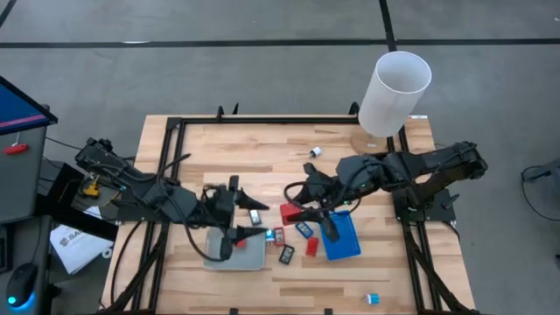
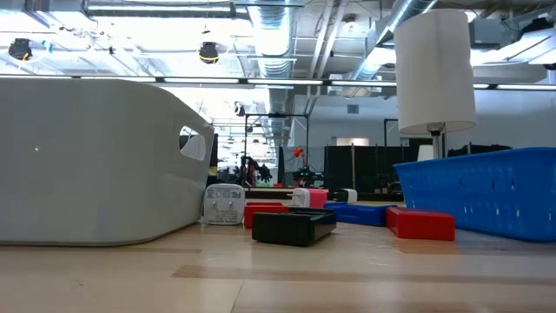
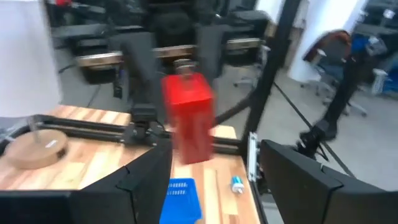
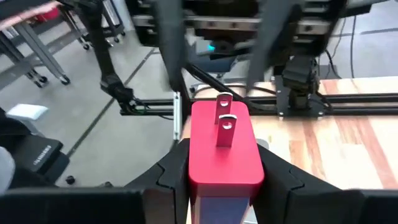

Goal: Pick & Place Office items
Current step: Put the red charger adapter into the gray bin

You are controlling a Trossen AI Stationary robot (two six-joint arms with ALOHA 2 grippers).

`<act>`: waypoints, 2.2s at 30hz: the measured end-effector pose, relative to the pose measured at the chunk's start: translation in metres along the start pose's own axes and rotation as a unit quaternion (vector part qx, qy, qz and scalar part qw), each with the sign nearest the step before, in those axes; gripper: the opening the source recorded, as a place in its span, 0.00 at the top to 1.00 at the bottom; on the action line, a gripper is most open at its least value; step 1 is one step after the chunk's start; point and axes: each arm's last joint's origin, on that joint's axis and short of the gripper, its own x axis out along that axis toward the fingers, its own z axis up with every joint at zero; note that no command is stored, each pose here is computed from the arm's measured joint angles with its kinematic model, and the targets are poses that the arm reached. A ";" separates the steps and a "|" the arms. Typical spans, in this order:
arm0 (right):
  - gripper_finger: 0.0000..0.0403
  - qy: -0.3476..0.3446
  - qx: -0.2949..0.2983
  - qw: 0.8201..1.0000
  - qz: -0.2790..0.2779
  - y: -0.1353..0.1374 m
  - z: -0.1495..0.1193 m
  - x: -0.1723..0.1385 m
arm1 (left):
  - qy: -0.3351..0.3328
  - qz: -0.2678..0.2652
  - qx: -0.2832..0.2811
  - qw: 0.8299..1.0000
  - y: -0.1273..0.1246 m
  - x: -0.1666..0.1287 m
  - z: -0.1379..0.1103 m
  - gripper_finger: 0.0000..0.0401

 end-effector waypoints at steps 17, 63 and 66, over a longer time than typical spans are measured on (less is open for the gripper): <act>0.71 0.001 -0.012 1.000 -0.015 -0.008 -0.004 0.019 | -0.004 0.042 0.034 0.998 0.005 0.007 -0.002 0.38; 0.71 -0.021 -0.015 1.000 -0.017 -0.012 0.002 0.019 | -0.023 0.047 0.005 0.999 0.015 0.022 0.000 0.51; 0.71 -0.022 -0.015 0.999 -0.017 -0.012 0.002 0.019 | -0.031 0.045 0.000 0.999 0.015 0.022 0.001 0.50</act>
